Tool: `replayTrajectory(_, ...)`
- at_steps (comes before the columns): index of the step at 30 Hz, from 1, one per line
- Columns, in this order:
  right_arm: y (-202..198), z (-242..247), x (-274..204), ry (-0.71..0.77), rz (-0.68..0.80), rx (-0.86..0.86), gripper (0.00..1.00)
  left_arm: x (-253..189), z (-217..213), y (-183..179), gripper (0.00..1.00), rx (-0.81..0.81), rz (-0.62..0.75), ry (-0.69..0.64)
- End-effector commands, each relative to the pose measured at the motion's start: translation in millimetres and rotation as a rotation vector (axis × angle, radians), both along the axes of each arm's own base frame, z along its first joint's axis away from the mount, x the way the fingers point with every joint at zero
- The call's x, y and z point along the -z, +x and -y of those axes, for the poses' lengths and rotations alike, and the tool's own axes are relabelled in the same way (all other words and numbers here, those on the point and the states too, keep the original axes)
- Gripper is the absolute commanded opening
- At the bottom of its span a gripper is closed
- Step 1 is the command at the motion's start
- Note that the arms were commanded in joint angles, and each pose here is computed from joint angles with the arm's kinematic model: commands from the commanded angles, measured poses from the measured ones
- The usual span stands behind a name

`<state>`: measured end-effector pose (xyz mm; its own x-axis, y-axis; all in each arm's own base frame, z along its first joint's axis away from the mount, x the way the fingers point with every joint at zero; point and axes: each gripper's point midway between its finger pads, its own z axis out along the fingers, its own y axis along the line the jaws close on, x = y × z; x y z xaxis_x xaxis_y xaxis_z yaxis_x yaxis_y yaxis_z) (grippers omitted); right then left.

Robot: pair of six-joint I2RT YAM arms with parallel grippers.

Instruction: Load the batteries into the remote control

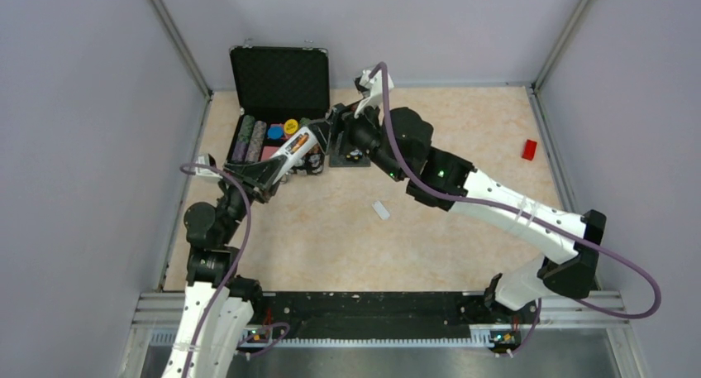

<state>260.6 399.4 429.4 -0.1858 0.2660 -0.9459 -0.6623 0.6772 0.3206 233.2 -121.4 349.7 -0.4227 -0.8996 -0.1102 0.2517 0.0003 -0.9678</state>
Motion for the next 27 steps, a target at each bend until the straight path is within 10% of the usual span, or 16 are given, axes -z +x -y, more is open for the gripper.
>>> replayTrajectory(1, -6, -5, 5, -0.155, 0.000, -0.080, 0.56, -17, 9, -11, 0.00, 0.054, 0.042, 0.041)
replayTrajectory(27, -5, -28, 78, -0.390, -0.313, -0.086, 0.31, -6, 13, -10, 0.00, 0.080, -0.020, 0.072)
